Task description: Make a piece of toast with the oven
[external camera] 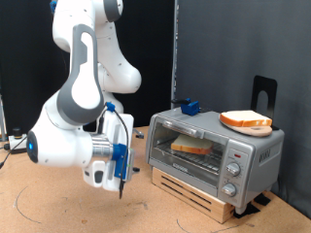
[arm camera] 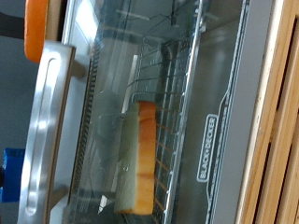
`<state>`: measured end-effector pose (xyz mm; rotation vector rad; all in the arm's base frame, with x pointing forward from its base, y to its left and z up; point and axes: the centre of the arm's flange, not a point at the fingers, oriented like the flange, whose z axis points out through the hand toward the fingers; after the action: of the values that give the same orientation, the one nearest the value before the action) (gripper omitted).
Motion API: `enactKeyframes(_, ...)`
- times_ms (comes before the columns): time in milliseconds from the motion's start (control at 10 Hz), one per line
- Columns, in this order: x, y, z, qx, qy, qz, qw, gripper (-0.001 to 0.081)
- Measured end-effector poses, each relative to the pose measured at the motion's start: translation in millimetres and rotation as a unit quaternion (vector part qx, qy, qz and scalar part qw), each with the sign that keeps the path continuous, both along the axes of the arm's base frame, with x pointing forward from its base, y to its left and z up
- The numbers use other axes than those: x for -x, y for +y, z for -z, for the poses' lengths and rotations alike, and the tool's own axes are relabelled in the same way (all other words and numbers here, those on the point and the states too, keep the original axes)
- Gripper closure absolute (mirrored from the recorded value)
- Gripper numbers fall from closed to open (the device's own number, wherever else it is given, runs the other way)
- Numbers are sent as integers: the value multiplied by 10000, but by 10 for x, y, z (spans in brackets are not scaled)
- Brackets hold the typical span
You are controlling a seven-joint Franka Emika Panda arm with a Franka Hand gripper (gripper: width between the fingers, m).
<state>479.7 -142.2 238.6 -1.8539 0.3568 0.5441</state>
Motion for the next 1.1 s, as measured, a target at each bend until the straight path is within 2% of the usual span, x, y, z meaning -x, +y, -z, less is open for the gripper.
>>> enactKeyframes(300, -363, 98, 144, 155, -106, 23, 9998, -1)
enactKeyframes(500, -630, 180, 200, 289, -200, 378, 9987, -1)
enactKeyframes(600, -695, 197, 231, 325, -237, 539, 9977, -1)
enactKeyframes(900, -707, 184, 207, 247, -239, 402, 9986, -1)
enactKeyframes(1100, -914, 162, 206, 173, -309, 344, 9988, -1)
